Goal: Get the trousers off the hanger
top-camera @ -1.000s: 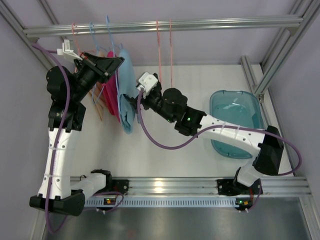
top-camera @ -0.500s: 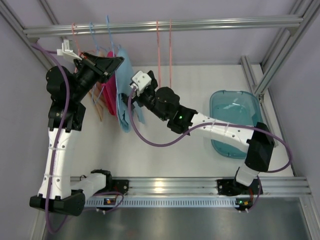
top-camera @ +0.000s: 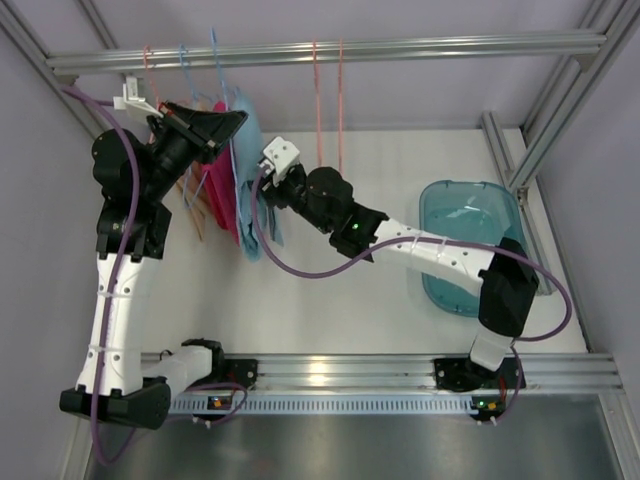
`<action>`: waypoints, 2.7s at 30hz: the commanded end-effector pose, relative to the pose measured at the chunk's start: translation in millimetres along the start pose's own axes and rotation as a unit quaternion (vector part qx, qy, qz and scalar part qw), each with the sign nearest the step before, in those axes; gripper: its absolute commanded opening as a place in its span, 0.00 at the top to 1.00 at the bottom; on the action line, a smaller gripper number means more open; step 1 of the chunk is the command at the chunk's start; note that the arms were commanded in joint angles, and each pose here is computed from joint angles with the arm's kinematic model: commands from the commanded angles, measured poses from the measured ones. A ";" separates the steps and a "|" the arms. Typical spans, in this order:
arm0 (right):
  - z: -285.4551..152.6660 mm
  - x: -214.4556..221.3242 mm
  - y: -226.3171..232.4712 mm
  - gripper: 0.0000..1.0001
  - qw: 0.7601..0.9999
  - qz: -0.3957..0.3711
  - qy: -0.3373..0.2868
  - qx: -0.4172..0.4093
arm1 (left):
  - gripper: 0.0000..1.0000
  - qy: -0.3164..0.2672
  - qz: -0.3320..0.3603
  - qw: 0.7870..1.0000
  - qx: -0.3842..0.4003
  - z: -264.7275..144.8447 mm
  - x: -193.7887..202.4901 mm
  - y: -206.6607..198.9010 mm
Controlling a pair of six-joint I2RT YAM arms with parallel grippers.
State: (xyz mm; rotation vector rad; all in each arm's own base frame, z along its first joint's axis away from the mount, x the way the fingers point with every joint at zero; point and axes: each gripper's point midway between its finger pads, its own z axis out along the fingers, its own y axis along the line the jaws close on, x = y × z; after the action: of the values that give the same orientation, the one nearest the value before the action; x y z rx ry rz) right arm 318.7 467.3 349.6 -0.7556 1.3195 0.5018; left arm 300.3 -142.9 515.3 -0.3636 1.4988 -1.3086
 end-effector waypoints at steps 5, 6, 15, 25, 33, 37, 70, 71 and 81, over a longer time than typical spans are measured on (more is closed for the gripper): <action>-15.6 -75.8 -40.2 0.93 0.996 0.028 -0.077 0.027 | 1.00 -0.055 0.069 0.988 0.127 -25.3 -23.0 -79.8; -17.3 -77.6 -40.9 0.98 0.996 0.027 -0.076 0.025 | 1.00 -0.054 0.070 0.988 0.124 -24.0 -22.3 -76.4; -51.7 -139.9 -54.5 1.00 0.992 0.030 -0.125 0.017 | 1.00 -0.040 0.092 0.991 0.085 -18.0 -6.6 -33.2; -95.1 -162.5 -61.7 1.00 0.991 0.008 -0.137 0.000 | 1.00 -0.031 0.125 0.991 0.030 -9.6 2.5 13.2; -122.0 -194.0 -70.1 1.00 0.986 0.009 -0.168 -0.003 | 1.00 -0.019 0.140 0.990 -0.019 -5.6 8.3 46.0; -134.8 -229.0 -76.0 1.00 0.979 0.016 -0.204 -0.005 | 1.00 -0.008 0.151 0.988 -0.039 -4.8 13.0 60.4; -213.8 -311.1 -87.4 1.00 0.951 0.066 -0.299 -0.037 | 1.00 0.048 0.209 0.958 -0.191 -32.6 36.5 139.3; -216.3 -311.6 -83.0 1.00 0.951 0.062 -0.300 -0.050 | 1.00 0.049 0.210 0.958 -0.190 -33.3 37.3 139.3; -257.5 -288.4 -42.4 1.00 0.941 0.021 -0.291 -0.168 | 1.00 0.086 0.203 0.961 -0.165 -29.4 52.0 137.9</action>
State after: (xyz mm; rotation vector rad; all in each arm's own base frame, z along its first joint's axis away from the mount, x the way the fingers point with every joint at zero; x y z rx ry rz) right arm 158.3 302.7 575.3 -0.7970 0.9407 0.8639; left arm 313.8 -112.4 359.0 -0.2054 1.8575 -0.7493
